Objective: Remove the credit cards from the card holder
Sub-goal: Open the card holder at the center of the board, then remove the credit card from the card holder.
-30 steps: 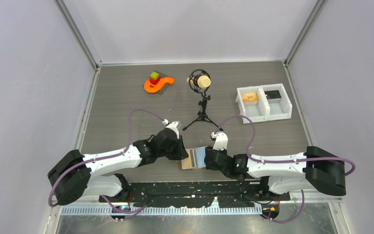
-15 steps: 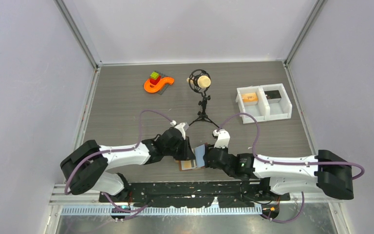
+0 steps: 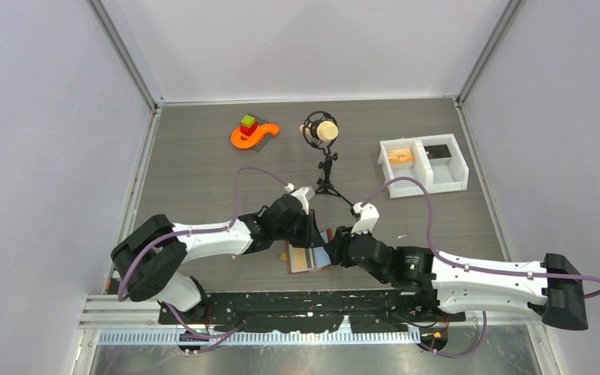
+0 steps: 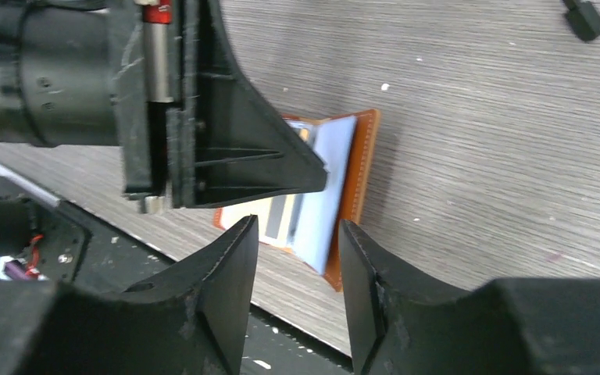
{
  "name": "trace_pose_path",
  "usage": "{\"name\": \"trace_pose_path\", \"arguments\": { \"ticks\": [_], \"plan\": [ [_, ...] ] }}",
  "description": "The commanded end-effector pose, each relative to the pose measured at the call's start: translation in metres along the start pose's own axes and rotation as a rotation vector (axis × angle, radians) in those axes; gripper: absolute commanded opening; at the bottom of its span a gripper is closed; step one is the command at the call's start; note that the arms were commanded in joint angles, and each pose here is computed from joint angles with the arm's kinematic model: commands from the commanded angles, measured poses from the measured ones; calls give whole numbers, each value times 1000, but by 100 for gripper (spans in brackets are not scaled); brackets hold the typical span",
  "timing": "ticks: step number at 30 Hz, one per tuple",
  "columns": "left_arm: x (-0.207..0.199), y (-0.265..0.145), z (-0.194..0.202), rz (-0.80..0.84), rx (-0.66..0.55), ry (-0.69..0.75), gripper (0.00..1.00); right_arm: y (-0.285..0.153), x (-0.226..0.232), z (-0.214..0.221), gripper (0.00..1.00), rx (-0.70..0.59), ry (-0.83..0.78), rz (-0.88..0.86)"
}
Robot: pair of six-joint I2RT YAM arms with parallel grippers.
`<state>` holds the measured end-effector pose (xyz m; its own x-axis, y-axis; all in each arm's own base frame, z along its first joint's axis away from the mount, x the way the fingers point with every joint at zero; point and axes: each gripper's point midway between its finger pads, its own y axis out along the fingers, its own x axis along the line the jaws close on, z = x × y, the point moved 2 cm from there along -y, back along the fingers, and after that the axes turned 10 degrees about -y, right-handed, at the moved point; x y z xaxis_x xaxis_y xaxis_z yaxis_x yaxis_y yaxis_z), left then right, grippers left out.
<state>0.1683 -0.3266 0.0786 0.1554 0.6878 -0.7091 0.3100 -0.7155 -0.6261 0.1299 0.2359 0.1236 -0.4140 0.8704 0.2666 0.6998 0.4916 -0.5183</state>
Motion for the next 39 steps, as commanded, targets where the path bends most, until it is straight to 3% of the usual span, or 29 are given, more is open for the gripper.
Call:
{"name": "trace_pose_path", "arguments": {
  "ticks": [1, 7, 16, 21, 26, 39],
  "plan": [
    [-14, 2, -16, 36, -28, 35, 14, -3, 26, -14, 48, -54, 12, -128],
    [-5, -5, -22, 16, -54, 22, 14, 7, 54, -11, 42, -68, 2, -261],
    [15, -12, -20, -44, -63, -1, 14, 39, 67, 3, 42, -24, -13, -248],
    [47, -30, -17, -118, -114, -66, 14, 54, 53, 19, 40, 27, -41, -178],
    [55, -43, -12, -128, -131, -54, 13, 58, 35, 28, 36, 31, -5, -162],
    [65, -24, 8, -93, -49, -80, 7, 68, 21, 37, 28, 77, 54, -204]
  ]
}}
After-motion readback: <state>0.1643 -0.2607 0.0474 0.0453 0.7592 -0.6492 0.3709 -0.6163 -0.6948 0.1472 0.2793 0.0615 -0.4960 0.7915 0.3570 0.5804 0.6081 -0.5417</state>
